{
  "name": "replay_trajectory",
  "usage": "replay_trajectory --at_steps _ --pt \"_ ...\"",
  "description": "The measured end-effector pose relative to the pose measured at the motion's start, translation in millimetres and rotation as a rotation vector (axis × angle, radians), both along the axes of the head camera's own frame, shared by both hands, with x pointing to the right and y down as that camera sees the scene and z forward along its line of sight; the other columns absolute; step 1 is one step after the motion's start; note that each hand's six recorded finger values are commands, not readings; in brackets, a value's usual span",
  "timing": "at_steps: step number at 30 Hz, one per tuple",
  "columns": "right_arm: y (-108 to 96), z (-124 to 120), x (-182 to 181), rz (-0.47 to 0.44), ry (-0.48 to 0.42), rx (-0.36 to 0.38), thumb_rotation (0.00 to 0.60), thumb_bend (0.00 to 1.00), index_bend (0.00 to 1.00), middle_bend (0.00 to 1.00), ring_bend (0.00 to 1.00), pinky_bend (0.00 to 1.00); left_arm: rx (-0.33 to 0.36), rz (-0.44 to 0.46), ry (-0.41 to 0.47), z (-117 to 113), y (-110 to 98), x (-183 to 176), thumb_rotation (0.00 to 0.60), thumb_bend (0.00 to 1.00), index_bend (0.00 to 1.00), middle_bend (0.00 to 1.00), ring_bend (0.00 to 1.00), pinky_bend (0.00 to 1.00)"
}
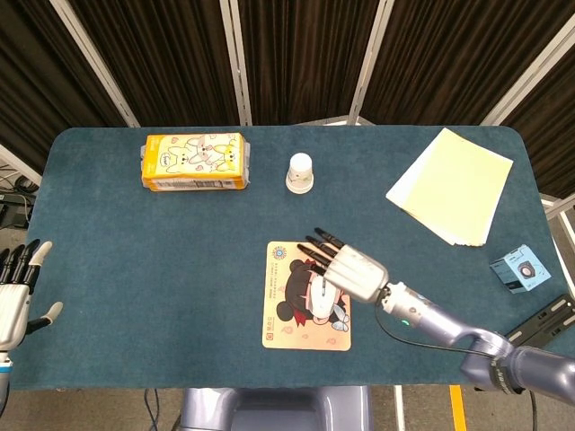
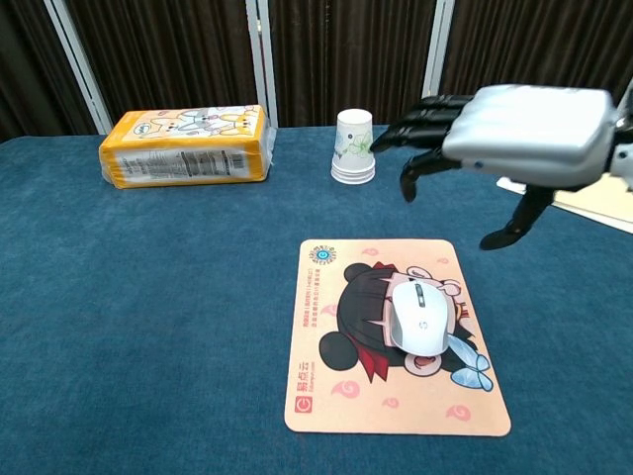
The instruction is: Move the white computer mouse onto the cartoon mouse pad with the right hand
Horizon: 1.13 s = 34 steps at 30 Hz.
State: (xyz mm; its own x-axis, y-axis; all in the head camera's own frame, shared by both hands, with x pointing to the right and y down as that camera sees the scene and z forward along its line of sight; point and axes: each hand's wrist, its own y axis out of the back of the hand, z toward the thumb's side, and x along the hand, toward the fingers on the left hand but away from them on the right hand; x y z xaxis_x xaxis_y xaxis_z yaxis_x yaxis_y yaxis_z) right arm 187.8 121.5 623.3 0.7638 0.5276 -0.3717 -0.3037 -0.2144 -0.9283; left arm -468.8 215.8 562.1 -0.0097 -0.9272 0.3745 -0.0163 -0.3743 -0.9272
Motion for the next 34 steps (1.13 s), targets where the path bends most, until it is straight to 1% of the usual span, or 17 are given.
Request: replay_trajectory --at_steps 2,5,9,12,15,17,21,23,25,27,30,34 --pt "-2.8 -6.0 10.7 0.071 -0.022 -0.017 0.600 0.10 0.30 0.04 0.00 0.00 0.000 0.001 0.000 0.0 0.2 0.1 0.600 0.24 0.00 0.00 0.00 0.00" --pt "-6.7 -14.9 32.4 0.214 -0.073 -0.054 0.600 0.10 0.29 0.03 0.00 0.00 0.001 0.003 0.000 -0.3 0.5 0.3 0.600 0.24 0.00 0.00 0.00 0.00" --pt "-10.5 -23.9 73.8 0.432 -0.130 -0.120 0.600 0.10 0.29 0.02 0.00 0.00 0.002 0.008 0.005 -0.7 1.1 0.5 0.600 0.24 0.00 0.00 0.00 0.00" --pt "-6.0 -31.1 105.0 0.560 -0.168 -0.153 0.600 0.10 0.28 0.01 0.00 0.00 0.003 0.011 0.008 -0.9 1.4 0.1 0.600 0.24 0.00 0.00 0.00 0.00" --pt "3.5 -38.0 130.2 0.650 -0.201 -0.178 0.600 0.09 0.25 0.00 0.00 0.00 0.003 0.013 0.008 -1.0 1.2 0.5 0.600 0.24 0.00 0.00 0.00 0.00" --pt "9.8 -43.5 143.6 0.679 -0.209 -0.172 0.600 0.09 0.22 0.00 0.00 0.00 0.004 0.015 0.010 -1.2 1.3 0.8 0.600 0.24 0.00 0.00 0.00 0.00" --pt "26.8 -57.2 172.6 0.689 -0.189 -0.089 0.600 0.09 0.18 0.00 0.00 0.00 0.007 0.019 0.011 -1.4 1.1 0.3 0.600 0.24 0.00 0.00 0.00 0.00" --pt "38.0 -59.8 185.6 0.703 -0.172 -0.071 0.600 0.09 0.17 0.00 0.00 0.00 0.007 0.019 0.009 -1.1 1.0 0.2 0.600 0.24 0.00 0.00 0.00 0.00" --pt "49.8 -57.8 197.6 0.722 -0.142 -0.078 0.600 0.09 0.16 0.00 0.00 0.00 0.006 0.020 0.007 -1.1 1.0 0.1 0.600 0.24 0.00 0.00 0.00 0.00" --pt "54.3 -55.3 202.9 0.730 -0.123 -0.083 0.600 0.09 0.16 0.00 0.00 0.00 0.006 0.019 0.006 -1.2 1.1 -0.2 0.600 0.24 0.00 0.00 0.00 0.00" --pt "58.8 -54.8 208.7 0.753 -0.113 -0.075 0.600 0.09 0.16 0.00 0.00 0.00 0.005 0.018 0.006 -1.1 1.0 -0.5 0.600 0.24 0.00 0.00 0.00 0.00" --pt "58.7 -50.1 210.6 0.770 -0.079 -0.075 0.600 0.09 0.16 0.00 0.00 0.00 0.003 0.019 0.000 -0.7 0.9 -0.9 0.600 0.24 0.00 0.00 0.00 0.00"
